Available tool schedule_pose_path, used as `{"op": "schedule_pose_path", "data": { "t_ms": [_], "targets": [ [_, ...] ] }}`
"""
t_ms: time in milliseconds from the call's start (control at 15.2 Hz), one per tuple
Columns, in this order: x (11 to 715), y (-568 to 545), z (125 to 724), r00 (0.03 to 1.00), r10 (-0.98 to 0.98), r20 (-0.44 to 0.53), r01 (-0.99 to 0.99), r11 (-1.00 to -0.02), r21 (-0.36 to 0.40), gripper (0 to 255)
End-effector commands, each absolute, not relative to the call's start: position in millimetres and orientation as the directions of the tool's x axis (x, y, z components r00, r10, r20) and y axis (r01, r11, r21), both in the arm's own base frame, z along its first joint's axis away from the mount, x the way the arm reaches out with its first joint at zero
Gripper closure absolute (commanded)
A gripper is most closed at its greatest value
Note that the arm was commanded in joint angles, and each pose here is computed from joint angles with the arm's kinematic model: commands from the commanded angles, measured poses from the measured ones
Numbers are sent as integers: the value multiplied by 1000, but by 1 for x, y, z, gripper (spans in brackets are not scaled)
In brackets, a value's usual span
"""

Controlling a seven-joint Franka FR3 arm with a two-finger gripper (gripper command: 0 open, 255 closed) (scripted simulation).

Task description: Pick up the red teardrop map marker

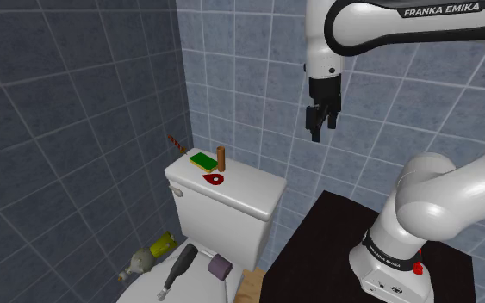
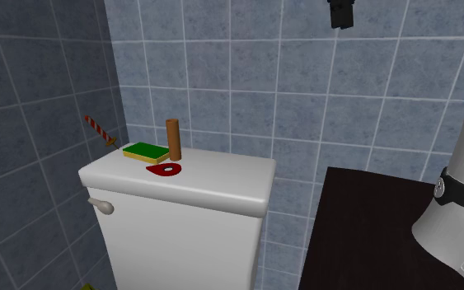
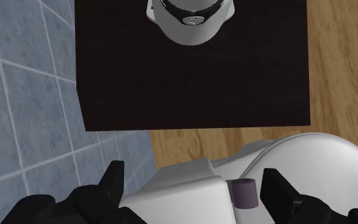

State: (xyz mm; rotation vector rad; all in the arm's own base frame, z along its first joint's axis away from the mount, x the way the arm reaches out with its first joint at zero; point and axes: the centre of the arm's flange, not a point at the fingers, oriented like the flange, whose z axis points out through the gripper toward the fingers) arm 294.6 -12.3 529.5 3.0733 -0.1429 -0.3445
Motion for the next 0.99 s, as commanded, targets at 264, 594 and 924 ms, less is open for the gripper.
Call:
{"op": "schedule_pose_path", "data": {
  "t_ms": [264, 594, 924],
  "targets": [
    [330, -8, 495, 977, -78, -196, -70, -996, 48, 0],
    [375, -2, 453, 984, -55, -168, -49, -998, 40, 0],
    [421, 5, 413, 990, -32, -139, -28, -999, 32, 0]
  ]
}}
